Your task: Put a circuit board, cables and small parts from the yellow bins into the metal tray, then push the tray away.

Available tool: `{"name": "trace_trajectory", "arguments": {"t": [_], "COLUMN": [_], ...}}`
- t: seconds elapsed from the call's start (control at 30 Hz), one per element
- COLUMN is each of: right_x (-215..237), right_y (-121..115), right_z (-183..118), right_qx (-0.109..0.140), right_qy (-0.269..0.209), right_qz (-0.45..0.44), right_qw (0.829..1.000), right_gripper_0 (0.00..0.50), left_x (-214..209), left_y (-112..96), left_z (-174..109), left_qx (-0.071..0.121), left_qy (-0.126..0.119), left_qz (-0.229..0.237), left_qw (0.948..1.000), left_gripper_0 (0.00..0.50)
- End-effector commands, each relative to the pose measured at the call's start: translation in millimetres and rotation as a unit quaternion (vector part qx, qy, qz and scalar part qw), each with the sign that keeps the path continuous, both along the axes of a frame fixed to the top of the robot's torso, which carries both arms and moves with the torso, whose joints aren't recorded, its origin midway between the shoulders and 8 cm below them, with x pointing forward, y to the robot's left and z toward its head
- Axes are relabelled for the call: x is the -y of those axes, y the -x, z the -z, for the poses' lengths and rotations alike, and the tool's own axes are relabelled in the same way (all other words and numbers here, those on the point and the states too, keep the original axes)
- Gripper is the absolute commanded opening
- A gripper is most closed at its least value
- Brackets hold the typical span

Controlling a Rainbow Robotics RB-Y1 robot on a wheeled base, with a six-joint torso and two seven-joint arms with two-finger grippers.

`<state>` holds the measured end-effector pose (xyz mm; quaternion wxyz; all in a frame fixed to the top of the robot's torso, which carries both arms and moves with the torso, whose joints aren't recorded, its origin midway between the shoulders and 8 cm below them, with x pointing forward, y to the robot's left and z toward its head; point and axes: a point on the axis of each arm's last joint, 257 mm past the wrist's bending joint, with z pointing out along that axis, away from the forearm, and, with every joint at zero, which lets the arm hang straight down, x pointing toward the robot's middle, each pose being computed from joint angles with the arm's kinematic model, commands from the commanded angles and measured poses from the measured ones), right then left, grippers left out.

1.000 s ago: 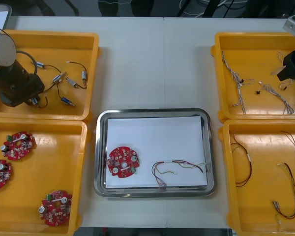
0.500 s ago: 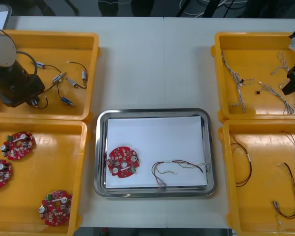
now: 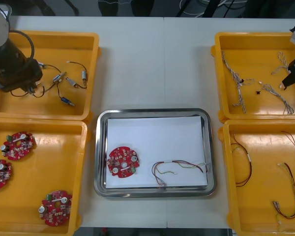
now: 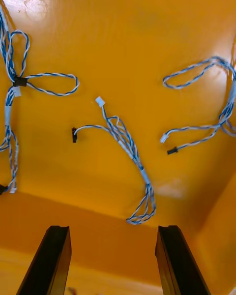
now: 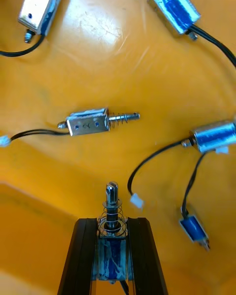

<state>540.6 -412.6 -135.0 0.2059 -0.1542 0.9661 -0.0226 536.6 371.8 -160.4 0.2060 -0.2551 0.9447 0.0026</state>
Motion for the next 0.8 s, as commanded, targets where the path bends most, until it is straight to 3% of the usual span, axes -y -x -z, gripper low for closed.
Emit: {"name": "trace_trajectory", "arguments": {"t": [0.03, 0.3, 0.5, 0.8], "right_x": [24, 32, 39, 40], "right_y": [-19, -27, -37, -49], "right_z": [-39, -26, -13, -2], "right_qx": [0.051, 0.046, 0.043, 0.048], "right_qy": [0.023, 0.03, 0.023, 0.05], "right_qz": [-0.012, -0.031, -0.039, -0.046], "right_qw": [0.998, 0.998, 0.998, 0.997], "right_gripper_0": [0.5, 0.5, 0.5, 0.5], "left_x": [-17, 17, 73, 141], "left_y": [18, 39, 40, 51], "left_z": [-46, -66, -81, -76], "left_qx": [0.017, 0.022, 0.065, 0.088], "left_qy": [-0.031, -0.037, -0.024, -0.01], "left_qz": [-0.013, -0.012, 0.043, 0.096], "left_qw": [0.9993, 0.999, 0.9967, 0.9914], "left_gripper_0": [0.0, 0.0, 0.0, 0.0]}}
